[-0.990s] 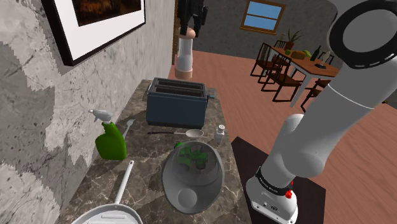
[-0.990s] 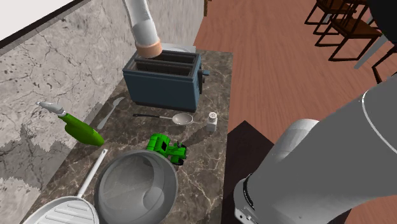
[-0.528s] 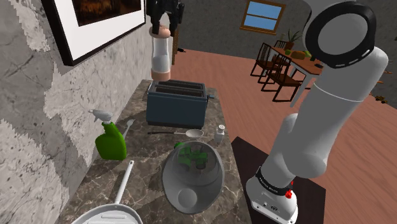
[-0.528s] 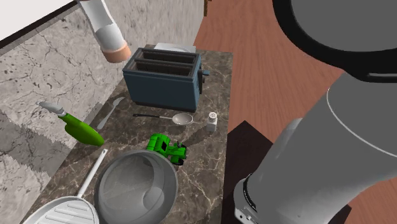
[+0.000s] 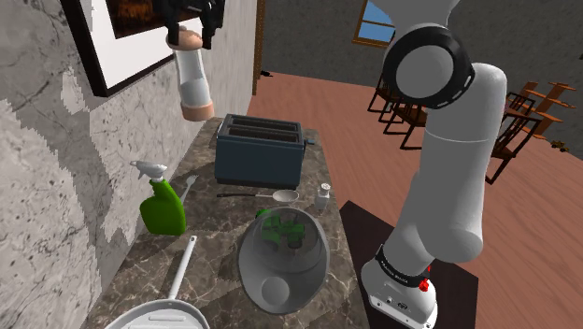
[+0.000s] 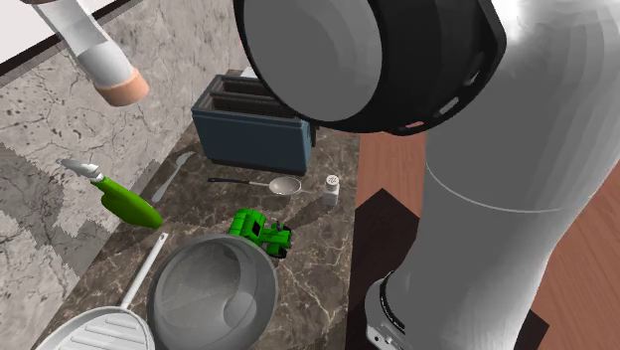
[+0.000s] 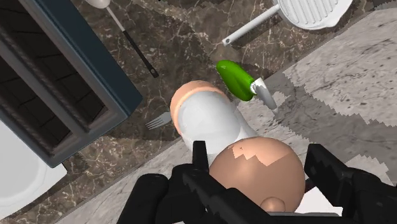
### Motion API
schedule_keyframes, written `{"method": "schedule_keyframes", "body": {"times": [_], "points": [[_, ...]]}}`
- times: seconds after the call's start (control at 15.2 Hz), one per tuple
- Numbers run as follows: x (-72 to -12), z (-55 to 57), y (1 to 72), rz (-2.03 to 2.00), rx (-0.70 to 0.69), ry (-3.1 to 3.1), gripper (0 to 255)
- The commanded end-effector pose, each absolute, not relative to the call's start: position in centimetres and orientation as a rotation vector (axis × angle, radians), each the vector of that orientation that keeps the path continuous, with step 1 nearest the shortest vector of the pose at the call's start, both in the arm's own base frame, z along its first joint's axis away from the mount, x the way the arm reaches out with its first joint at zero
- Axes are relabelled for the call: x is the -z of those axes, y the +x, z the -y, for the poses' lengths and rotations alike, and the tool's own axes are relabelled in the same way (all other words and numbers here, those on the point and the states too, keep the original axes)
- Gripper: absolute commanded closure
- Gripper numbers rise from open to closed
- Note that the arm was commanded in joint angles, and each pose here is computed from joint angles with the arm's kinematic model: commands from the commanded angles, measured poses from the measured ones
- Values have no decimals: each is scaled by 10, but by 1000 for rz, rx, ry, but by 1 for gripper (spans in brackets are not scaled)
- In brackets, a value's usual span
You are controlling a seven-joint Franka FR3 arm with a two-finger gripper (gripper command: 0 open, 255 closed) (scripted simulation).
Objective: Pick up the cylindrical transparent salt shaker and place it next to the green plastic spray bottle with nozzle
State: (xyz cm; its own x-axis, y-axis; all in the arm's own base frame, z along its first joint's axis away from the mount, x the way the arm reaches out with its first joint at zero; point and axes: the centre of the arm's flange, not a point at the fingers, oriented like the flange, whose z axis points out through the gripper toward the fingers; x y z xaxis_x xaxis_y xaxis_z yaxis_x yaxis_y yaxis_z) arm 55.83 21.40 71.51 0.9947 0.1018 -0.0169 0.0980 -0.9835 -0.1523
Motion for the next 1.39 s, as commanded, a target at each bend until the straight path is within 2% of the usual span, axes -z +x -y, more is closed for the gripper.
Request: {"method": "schedule_keyframes", "body": {"times": [0.0, 1.32], "points": [[-713, -235, 565, 149, -37, -2985, 255], [-608, -235, 565, 149, -37, -2985, 255]]}}
